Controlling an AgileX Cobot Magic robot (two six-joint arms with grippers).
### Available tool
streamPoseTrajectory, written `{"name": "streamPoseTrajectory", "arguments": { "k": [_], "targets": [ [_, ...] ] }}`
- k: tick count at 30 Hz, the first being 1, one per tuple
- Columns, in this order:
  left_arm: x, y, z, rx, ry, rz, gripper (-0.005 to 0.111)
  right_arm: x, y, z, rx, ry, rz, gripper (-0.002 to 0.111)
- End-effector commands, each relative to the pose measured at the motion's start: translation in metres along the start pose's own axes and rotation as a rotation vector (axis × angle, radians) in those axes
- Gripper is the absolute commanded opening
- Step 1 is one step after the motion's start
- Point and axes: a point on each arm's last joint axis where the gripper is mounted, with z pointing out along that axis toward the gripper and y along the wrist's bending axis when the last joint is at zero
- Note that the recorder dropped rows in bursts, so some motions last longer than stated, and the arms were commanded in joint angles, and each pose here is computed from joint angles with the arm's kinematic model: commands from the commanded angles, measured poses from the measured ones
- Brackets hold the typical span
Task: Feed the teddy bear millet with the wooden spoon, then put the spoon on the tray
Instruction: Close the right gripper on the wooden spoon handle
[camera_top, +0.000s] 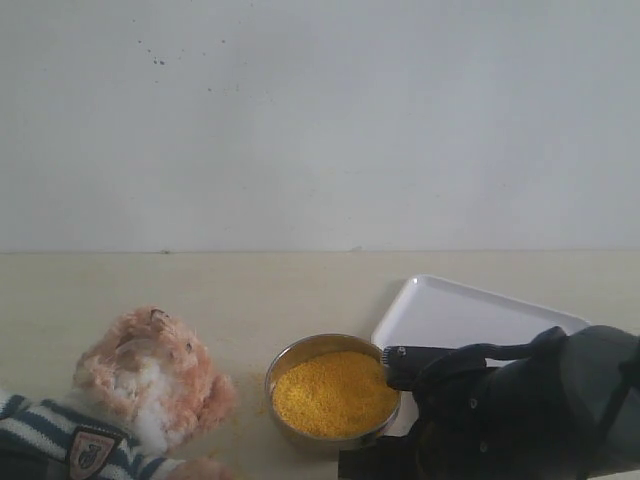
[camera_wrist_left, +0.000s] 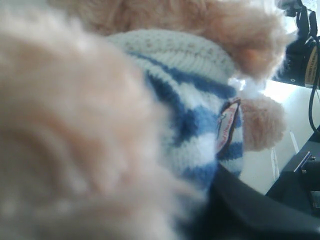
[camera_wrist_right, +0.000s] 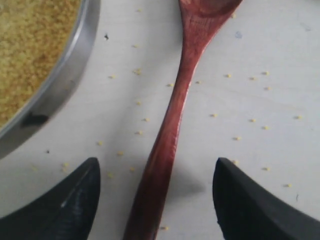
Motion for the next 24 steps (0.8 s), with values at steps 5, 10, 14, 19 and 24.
{"name": "streamPoseTrajectory", "arguments": {
  "k": [5, 10, 14, 19, 24],
  "targets": [
    [0.0, -0.003, -0.002, 0.017, -0.013, 0.005, 0.004, 0.002, -0.001, 0.005, 0.014, 0.027, -0.001, 0.062],
    [0.0, -0.003, -0.002, 0.017, -0.013, 0.005, 0.004, 0.004, -0.003, 0.005, 0.035, 0.05, -0.01, 0.041],
    [0.0, -0.003, -0.002, 0.017, -0.013, 0.005, 0.004, 0.007, -0.005, 0.005, 0.055, 0.074, -0.027, 0.014],
    [0.0, -0.003, -0.002, 0.017, -0.013, 0.005, 0.004, 0.01, -0.011, 0.005, 0.114, 0.094, -0.043, 0.0],
    [0.0, -0.003, -0.002, 0.017, -0.013, 0.005, 0.004, 0.009, -0.016, 0.0, 0.158, 0.113, -0.096, 0.0]
  ]
}}
